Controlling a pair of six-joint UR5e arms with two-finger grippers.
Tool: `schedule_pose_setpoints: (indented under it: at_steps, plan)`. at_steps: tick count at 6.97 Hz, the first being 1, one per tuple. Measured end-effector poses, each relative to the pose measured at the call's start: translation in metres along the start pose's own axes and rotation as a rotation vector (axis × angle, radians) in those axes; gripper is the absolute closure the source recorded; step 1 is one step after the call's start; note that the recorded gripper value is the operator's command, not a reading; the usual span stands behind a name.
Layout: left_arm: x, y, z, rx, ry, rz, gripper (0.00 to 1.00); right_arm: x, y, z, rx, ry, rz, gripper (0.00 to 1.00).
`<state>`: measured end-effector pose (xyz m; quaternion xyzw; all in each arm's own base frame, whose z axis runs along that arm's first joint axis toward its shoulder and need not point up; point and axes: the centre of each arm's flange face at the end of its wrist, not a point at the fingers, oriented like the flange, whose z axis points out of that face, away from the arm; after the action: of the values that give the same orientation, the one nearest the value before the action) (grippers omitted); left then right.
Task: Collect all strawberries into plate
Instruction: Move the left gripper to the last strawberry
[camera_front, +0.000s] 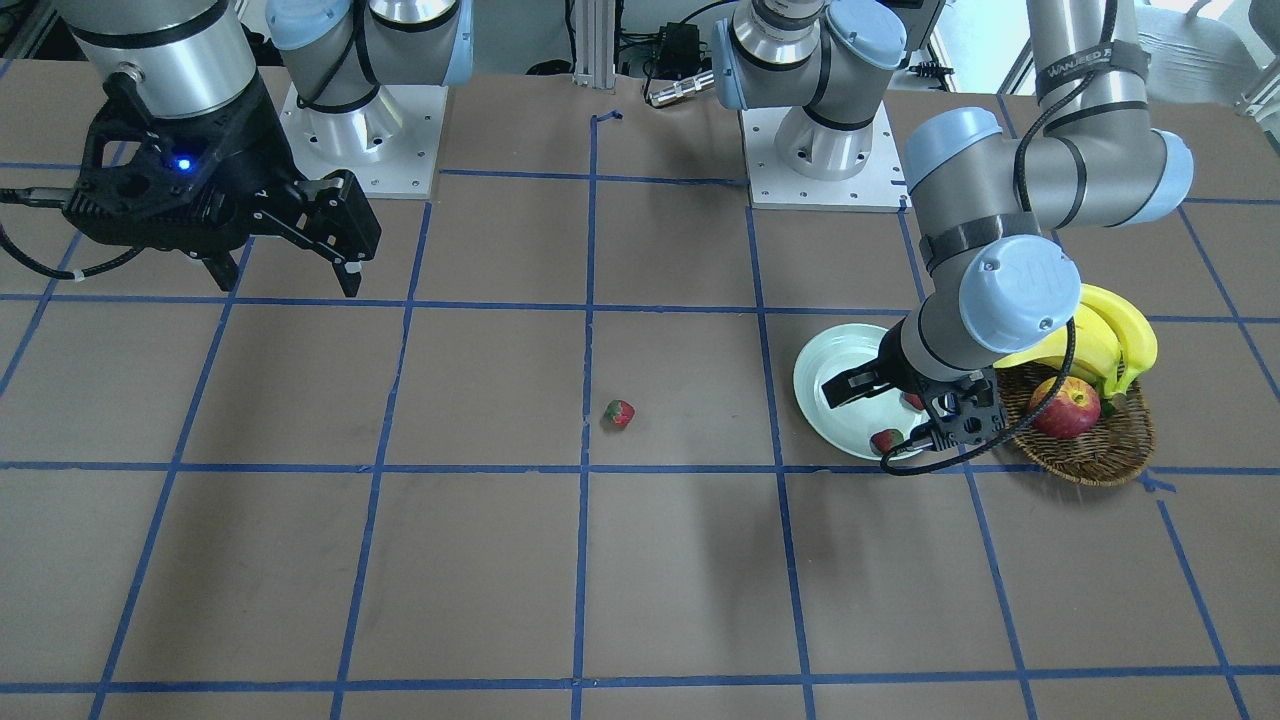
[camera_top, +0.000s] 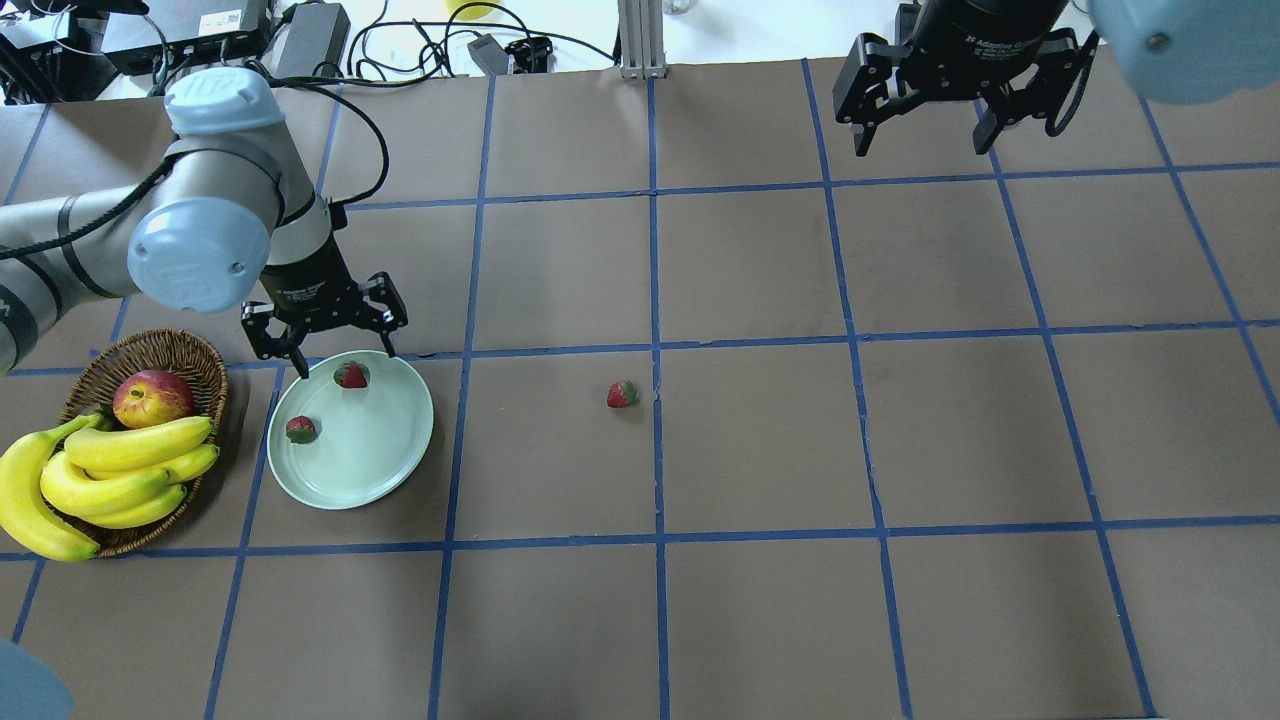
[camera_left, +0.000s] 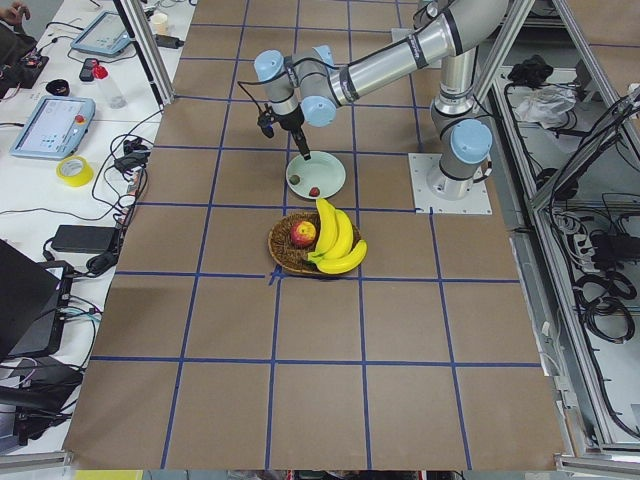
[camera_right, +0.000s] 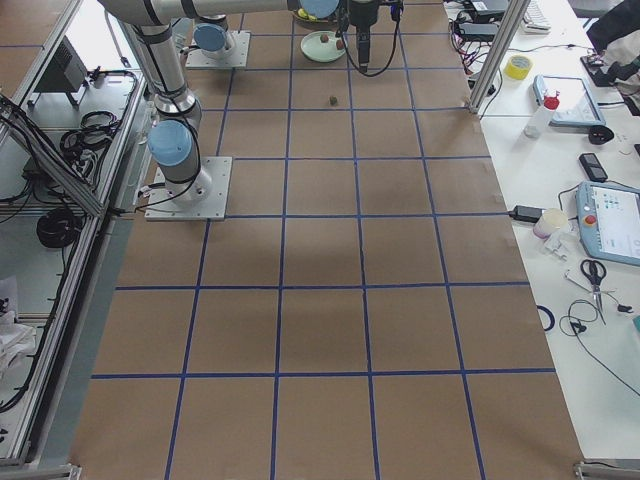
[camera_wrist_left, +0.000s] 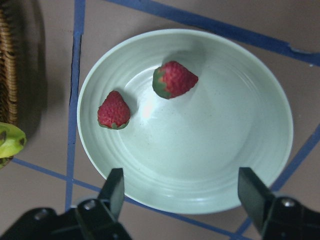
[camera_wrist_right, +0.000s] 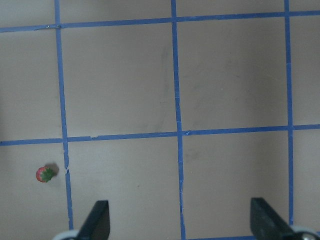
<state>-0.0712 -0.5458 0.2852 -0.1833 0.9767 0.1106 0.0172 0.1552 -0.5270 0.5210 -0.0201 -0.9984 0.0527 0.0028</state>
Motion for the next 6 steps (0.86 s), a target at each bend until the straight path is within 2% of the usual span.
schedule_pose_setpoints:
  at_steps: [1, 2, 3, 4, 5, 6]
  plan:
    - [0.030, 0.012, -0.015, 0.013, 0.071, -0.056, 0.00, 0.000, 0.000, 0.000, 0.000, 0.000, 0.000, 0.00]
    - [0.063, 0.027, -0.017, 0.019, 0.103, -0.141, 0.00, 0.000, 0.000, -0.001, 0.001, 0.000, 0.000, 0.00]
    - [0.096, 0.040, -0.015, 0.023, 0.163, -0.238, 0.00, 0.000, 0.000, -0.001, 0.001, 0.000, 0.000, 0.00]
    - [0.126, 0.047, -0.011, 0.002, 0.266, -0.340, 0.00, 0.000, 0.000, -0.001, 0.001, 0.000, 0.000, 0.00]
    - [0.149, 0.051, -0.002, -0.040, 0.332, -0.413, 0.00, 0.000, 0.000, -0.001, 0.002, 0.000, 0.000, 0.00]
    - [0.168, 0.055, 0.014, -0.078, 0.345, -0.454, 0.00, 0.000, 0.000, -0.001, 0.002, 0.000, 0.000, 0.00]
